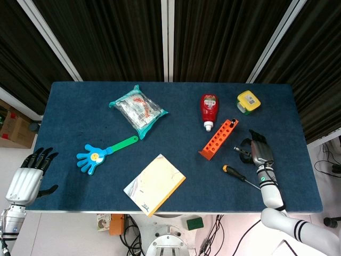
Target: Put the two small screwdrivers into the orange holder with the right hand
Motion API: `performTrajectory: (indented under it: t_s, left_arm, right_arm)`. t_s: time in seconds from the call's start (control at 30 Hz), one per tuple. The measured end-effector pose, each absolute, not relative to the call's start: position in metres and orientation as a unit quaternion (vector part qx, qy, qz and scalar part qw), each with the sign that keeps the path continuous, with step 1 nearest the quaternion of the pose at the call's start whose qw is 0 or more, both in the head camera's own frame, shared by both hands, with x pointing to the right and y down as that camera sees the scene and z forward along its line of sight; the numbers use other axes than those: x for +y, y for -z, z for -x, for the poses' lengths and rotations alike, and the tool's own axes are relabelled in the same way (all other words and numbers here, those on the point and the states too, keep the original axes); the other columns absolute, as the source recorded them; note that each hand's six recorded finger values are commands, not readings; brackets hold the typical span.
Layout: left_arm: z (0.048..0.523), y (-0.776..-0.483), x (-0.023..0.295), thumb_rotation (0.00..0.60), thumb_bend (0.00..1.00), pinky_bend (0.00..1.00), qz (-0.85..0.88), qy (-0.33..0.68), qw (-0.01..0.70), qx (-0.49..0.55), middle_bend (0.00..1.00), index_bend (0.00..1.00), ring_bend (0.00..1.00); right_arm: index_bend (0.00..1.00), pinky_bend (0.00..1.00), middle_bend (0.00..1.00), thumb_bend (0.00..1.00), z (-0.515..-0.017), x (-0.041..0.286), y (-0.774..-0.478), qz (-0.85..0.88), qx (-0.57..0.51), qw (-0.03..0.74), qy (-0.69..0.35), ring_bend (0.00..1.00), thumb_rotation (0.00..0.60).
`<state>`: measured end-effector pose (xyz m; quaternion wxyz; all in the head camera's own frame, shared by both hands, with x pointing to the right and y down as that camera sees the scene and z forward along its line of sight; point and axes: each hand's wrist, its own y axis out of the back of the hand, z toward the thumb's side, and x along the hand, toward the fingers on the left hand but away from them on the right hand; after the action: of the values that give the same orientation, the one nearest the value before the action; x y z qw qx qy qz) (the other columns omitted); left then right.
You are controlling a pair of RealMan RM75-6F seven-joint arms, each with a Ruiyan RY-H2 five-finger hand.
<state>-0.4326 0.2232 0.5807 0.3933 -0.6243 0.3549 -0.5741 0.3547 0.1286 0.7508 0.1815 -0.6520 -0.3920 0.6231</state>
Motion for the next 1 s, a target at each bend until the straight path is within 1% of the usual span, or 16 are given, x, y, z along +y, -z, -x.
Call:
performTrajectory:
  t_s: [0.17, 0.37, 0.57, 0.77, 0.87, 1.0]
  left_arm:
    - [0.432, -0.581, 0.223, 0.6, 0.05, 0.18, 0.624, 0.574, 0.394, 0.354, 0.08, 0.15, 0.04]
    - [0.432, -0.582, 0.224, 0.6, 0.05, 0.18, 0.625, 0.575, 0.394, 0.352, 0.08, 0.16, 0.04]
    - [0.432, -0.581, 0.224, 0.6, 0.05, 0.18, 0.624, 0.575, 0.394, 0.353, 0.08, 0.15, 0.04]
    - [0.432, -0.582, 0.224, 0.6, 0.05, 0.18, 0.624, 0.575, 0.395, 0.352, 0.08, 0.15, 0.04]
    - [0.431, -0.583, 0.224, 0.6, 0.05, 0.18, 0.625, 0.576, 0.395, 0.349, 0.08, 0.16, 0.04]
    - [0.428, -0.584, 0.225, 0.6, 0.05, 0.18, 0.625, 0.577, 0.396, 0.345, 0.08, 0.15, 0.04]
  right_arm:
    - [0.51, 0.0, 0.01, 0.4, -0.352, 0.129, -0.752, 0.654, -0.392, 0.182, -0.621, 0.0, 0.6]
    - [0.58, 0.0, 0.02, 0.42, -0.353, 0.129, -0.752, 0.653, -0.393, 0.184, -0.621, 0.0, 0.6]
    - [0.6, 0.0, 0.03, 0.42, -0.354, 0.128, -0.739, 0.659, -0.411, 0.181, -0.603, 0.0, 0.6]
    - [0.61, 0.0, 0.04, 0.41, -0.365, 0.131, -0.705, 0.672, -0.452, 0.177, -0.56, 0.0, 0.6]
    - [0.64, 0.0, 0.05, 0.41, -0.372, 0.133, -0.682, 0.679, -0.478, 0.176, -0.528, 0.0, 0.6]
    - [0.65, 0.0, 0.05, 0.42, -0.376, 0.137, -0.646, 0.695, -0.509, 0.182, -0.473, 0.0, 0.6]
